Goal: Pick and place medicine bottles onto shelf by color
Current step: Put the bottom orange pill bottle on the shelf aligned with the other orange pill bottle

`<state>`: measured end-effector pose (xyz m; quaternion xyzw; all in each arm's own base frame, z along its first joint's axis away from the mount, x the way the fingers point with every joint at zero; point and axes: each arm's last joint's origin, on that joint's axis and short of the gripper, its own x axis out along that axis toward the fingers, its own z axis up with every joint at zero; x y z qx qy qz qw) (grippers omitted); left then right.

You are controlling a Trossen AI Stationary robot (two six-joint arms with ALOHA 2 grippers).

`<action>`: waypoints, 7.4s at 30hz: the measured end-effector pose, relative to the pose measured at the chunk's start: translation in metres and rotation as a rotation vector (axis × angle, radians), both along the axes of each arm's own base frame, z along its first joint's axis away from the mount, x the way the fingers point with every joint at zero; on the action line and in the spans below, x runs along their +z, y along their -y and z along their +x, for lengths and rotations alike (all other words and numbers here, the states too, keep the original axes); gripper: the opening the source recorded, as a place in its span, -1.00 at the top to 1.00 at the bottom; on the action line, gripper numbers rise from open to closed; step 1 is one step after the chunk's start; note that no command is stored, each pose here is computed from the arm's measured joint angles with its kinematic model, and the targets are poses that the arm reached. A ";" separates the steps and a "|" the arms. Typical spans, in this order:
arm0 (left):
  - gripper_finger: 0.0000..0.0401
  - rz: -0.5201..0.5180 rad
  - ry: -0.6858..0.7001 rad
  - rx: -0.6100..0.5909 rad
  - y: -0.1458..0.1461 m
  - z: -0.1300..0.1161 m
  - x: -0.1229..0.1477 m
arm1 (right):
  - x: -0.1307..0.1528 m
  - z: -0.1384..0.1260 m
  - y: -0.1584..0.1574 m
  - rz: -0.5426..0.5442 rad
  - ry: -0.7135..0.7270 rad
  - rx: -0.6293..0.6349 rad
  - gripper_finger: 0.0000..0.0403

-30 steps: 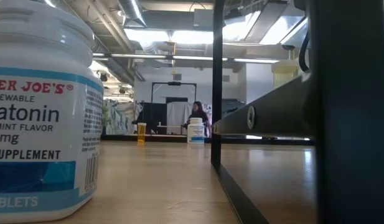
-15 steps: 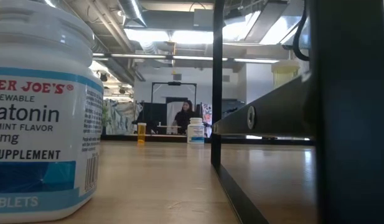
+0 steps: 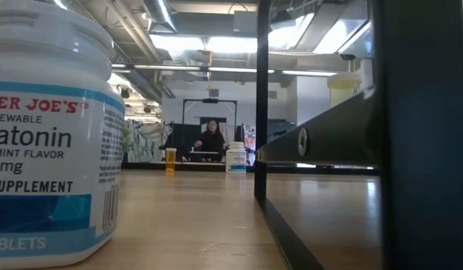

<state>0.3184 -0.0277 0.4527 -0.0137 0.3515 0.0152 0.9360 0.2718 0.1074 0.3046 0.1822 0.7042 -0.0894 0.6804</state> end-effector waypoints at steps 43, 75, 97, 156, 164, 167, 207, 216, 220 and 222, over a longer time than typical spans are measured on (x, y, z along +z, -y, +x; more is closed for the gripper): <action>0.25 -0.249 -0.377 0.653 0.033 -0.089 -0.045 | 0.162 -0.082 0.046 -0.311 0.682 0.101 0.05; 0.25 -0.573 -0.629 1.172 -0.053 -0.119 -0.215 | 0.179 -0.069 0.091 -0.374 0.852 0.241 0.05; 0.25 -0.478 -0.590 1.074 -0.050 -0.127 -0.234 | 0.183 -0.065 0.109 -0.401 0.884 0.121 0.05; 0.25 -0.230 0.123 0.970 0.063 -0.209 -0.355 | 0.187 -0.062 0.108 -0.378 0.946 0.151 0.05; 0.25 -0.211 0.152 0.979 0.056 -0.211 -0.359 | 0.189 -0.061 0.111 -0.387 0.961 0.132 0.05; 0.25 -0.208 0.166 0.988 0.054 -0.210 -0.359 | 0.189 -0.061 0.114 -0.394 0.958 0.119 0.05; 0.74 -0.226 0.139 1.057 0.049 -0.204 -0.360 | 0.189 -0.061 0.122 -0.400 0.951 0.065 0.05; 0.74 -0.232 0.063 0.988 0.063 -0.190 -0.346 | 0.188 -0.061 0.122 -0.402 0.950 0.069 0.05; 0.75 -0.243 -0.017 0.906 0.072 -0.178 -0.331 | 0.188 -0.062 0.122 -0.402 0.946 0.071 0.05; 0.76 -0.255 -0.030 0.862 0.075 -0.173 -0.321 | 0.188 -0.062 0.122 -0.406 0.938 0.084 0.05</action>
